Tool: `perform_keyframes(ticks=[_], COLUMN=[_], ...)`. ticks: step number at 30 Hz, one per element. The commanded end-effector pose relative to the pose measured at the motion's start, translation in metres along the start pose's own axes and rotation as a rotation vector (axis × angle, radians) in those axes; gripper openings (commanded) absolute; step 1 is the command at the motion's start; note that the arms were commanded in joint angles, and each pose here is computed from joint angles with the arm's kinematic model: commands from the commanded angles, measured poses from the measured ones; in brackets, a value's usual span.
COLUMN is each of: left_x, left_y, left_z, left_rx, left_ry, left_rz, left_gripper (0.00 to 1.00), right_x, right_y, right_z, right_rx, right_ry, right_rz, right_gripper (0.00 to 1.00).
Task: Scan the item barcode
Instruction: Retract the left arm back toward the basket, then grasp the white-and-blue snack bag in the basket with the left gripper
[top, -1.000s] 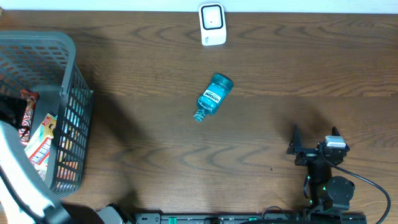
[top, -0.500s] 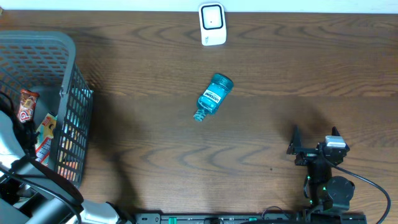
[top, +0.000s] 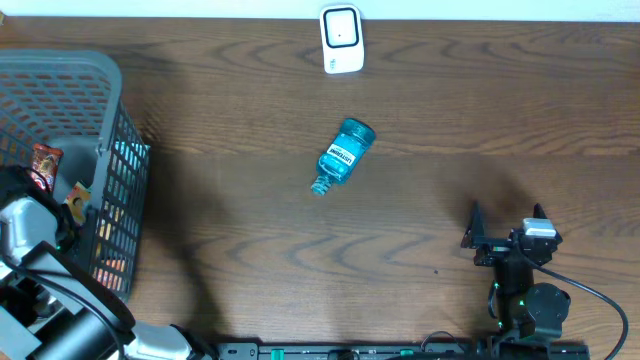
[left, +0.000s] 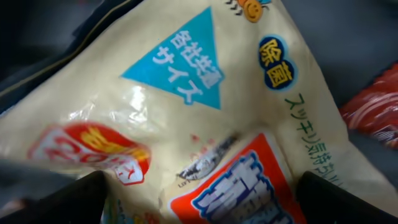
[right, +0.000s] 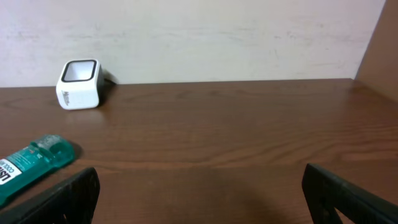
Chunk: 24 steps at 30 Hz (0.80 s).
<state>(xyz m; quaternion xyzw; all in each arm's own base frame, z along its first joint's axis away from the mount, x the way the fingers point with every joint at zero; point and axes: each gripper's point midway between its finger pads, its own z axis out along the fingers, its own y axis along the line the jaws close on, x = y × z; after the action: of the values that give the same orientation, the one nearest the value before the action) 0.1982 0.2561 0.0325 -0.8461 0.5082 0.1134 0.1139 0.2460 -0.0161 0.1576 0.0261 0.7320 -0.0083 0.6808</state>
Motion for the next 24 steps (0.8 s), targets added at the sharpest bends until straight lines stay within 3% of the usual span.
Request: perform_keyframes(ticks=[1,2,4,6,8,11,15,24], left_x=[0.012,0.013,0.014,0.016,0.017,0.016,0.018,0.007], left_y=[0.015,0.015,0.015,0.016,0.017,0.014,-0.013,-0.072], left_z=[0.020,0.023,0.027,0.031,0.033,0.033,0.017,-0.097], left_rx=[-0.027,-0.019,-0.005,0.005,0.005,0.019,0.145,0.574], left_ry=[0.023,0.020,0.016,0.012,0.012,0.008,0.037,0.060], left_rz=[0.039,0.037,0.032,0.037,0.054,0.098,0.238,0.266], left_gripper=[0.98,0.99,0.83,0.51,0.08,0.07,0.07,0.07], right_x=[0.002,0.002,0.002,0.002,0.002,0.002,0.002,0.002], right_y=[0.003,0.003,0.003,0.003,0.003,0.003,0.003,0.003], right_z=[0.000,0.000,0.000,0.000,0.000,0.000,0.000,0.000], right_rx=[-0.013,-0.012,-0.012,-0.013,-0.013,-0.013,-0.013,-0.013], right_ry=[0.005,0.005,0.005,0.005,0.005,0.005,0.005,0.005], right_rz=[0.013,0.013,0.013,0.013,0.013,0.013,0.013,0.013], right_gripper=[0.99,0.99,0.99,0.99,0.99,0.99,0.99,0.99])
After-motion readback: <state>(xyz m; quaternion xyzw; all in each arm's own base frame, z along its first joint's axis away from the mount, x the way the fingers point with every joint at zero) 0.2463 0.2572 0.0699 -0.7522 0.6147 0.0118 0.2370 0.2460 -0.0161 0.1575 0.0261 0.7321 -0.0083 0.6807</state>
